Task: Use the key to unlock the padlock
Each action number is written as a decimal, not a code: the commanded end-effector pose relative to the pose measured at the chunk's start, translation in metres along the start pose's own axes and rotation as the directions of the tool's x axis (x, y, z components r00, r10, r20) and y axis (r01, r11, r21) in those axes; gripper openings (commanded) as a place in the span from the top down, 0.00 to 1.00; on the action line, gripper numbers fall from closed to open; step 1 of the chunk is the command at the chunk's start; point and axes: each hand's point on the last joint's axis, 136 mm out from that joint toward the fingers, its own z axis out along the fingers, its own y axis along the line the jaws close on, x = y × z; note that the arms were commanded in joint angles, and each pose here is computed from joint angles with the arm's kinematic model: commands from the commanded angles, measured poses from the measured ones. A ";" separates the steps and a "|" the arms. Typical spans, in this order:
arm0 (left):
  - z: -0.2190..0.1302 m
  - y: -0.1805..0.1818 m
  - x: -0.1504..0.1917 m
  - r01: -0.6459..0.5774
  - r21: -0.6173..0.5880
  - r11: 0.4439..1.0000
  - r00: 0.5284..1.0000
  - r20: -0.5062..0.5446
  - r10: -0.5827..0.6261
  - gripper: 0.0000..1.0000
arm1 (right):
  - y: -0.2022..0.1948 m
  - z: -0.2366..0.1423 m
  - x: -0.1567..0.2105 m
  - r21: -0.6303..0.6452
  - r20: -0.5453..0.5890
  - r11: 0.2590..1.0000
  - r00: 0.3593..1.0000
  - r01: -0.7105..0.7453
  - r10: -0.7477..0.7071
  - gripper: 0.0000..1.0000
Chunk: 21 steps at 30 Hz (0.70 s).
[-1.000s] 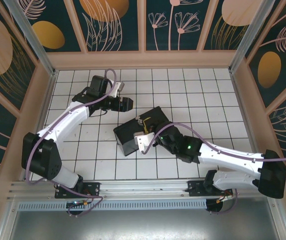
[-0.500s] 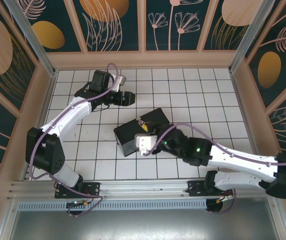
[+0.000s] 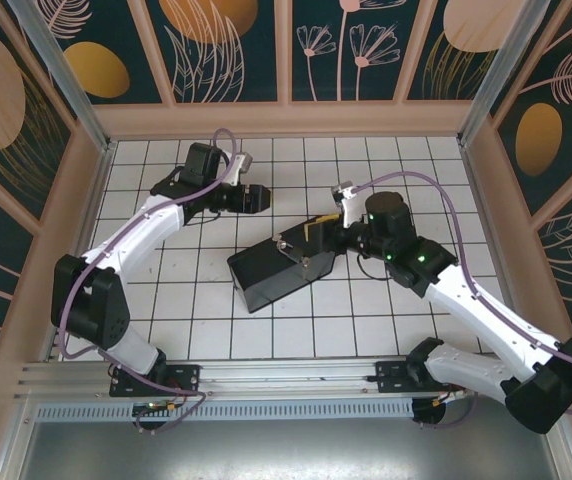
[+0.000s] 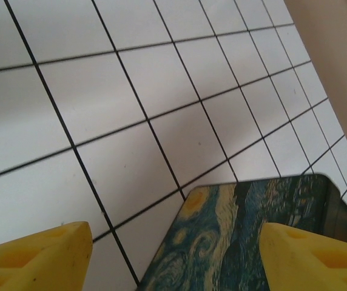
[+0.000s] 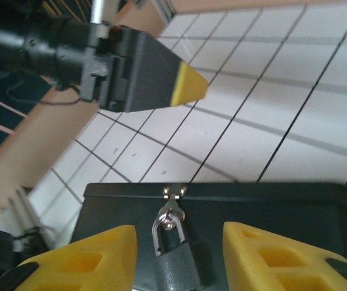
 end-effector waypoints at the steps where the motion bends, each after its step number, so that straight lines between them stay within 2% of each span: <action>1: -0.007 0.002 0.019 0.031 -0.023 0.999 0.999 -0.026 -0.032 0.26 | 0.007 0.007 0.010 -0.063 -0.060 0.957 0.958 -0.283 0.279 0.58; 5: -0.018 0.010 0.030 0.054 -0.080 0.995 0.998 -0.035 -0.057 0.23 | 0.014 0.018 0.018 -0.111 -0.118 0.939 0.943 -0.324 0.312 0.59; 10: -0.037 0.020 0.046 0.071 -0.160 0.985 0.996 -0.045 -0.079 0.19 | -0.005 0.028 0.031 -0.024 -0.174 0.944 0.931 -0.329 0.320 0.59; 17: -0.054 0.020 0.082 0.086 -0.169 0.982 0.990 -0.094 -0.102 0.18 | -0.012 0.027 0.038 0.040 -0.254 0.951 0.917 -0.307 0.307 0.55; 21: -0.060 0.014 0.090 0.095 -0.150 0.984 0.989 -0.095 -0.110 0.18 | -0.017 0.028 0.048 0.092 -0.328 0.953 0.895 -0.288 0.302 0.55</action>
